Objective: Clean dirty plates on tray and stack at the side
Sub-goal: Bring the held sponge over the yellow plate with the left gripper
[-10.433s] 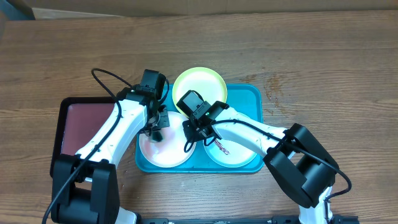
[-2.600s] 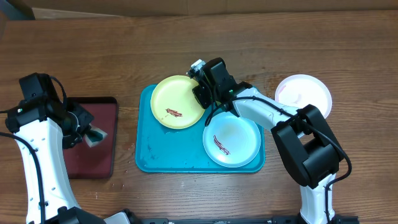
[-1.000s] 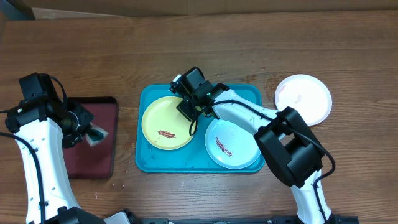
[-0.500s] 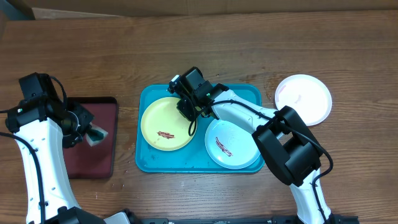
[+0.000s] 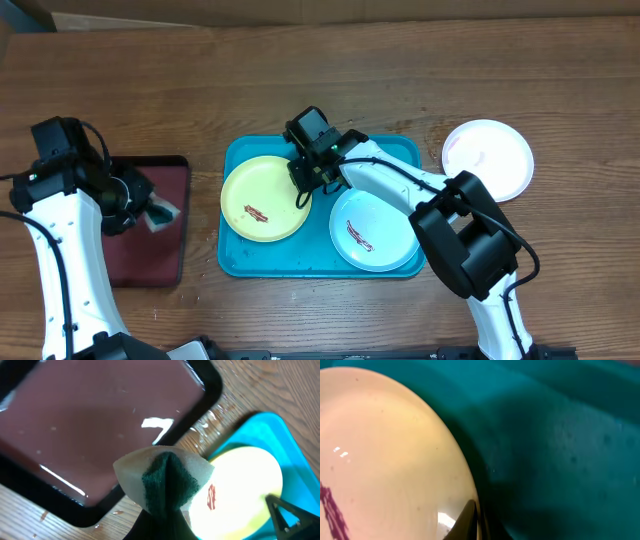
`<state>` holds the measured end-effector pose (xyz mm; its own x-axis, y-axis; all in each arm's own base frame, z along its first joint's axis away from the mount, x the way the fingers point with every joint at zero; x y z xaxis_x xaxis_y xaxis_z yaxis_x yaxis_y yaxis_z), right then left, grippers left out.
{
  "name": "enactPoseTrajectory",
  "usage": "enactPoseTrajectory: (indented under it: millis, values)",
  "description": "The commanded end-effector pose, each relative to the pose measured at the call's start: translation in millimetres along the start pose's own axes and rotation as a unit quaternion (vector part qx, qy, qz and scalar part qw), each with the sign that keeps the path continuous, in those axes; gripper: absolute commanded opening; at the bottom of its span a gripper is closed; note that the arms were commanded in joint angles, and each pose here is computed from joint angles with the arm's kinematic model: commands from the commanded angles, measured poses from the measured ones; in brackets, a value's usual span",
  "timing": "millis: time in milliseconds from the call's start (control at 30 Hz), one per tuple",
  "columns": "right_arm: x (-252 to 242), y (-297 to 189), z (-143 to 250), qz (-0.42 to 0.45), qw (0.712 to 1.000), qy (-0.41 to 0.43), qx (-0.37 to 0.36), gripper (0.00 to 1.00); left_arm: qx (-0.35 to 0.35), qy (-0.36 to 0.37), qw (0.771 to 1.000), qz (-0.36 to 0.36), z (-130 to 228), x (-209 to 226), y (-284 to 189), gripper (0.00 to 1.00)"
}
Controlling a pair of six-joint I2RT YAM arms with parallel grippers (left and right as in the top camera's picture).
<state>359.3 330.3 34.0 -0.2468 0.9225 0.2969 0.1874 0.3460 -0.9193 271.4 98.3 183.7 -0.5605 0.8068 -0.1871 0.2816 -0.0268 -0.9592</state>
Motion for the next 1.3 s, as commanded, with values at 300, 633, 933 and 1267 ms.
enactPoseTrajectory:
  millis: [300,633,933,1267]
  values:
    - [-12,-10,22,0.030,0.991,0.121,0.042,0.36,0.006,0.155,0.987,0.046,17,-64,6,0.04]
    - [-4,-11,-14,0.025,0.994,-0.103,-0.038,0.48,0.006,0.174,0.983,0.052,22,-74,6,0.04]
    - [-22,-1,17,0.047,0.997,-0.065,0.022,0.45,0.006,0.173,0.983,0.052,22,-74,6,0.04]
    - [-23,3,25,0.042,0.999,0.005,0.031,0.15,0.012,0.174,0.983,0.064,24,-77,6,0.04]
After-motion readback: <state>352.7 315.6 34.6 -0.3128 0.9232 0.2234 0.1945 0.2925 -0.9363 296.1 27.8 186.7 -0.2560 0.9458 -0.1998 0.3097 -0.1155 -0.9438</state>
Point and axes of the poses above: each gripper's point midway between its finger pads, its own y axis out along the fingers, its own x axis along the line the jaws close on, z = x × y, the point moved 3 cm from there along -y, back along the fingers, and after that the axes turned 11 degrees about y, right-handed, at the moved point
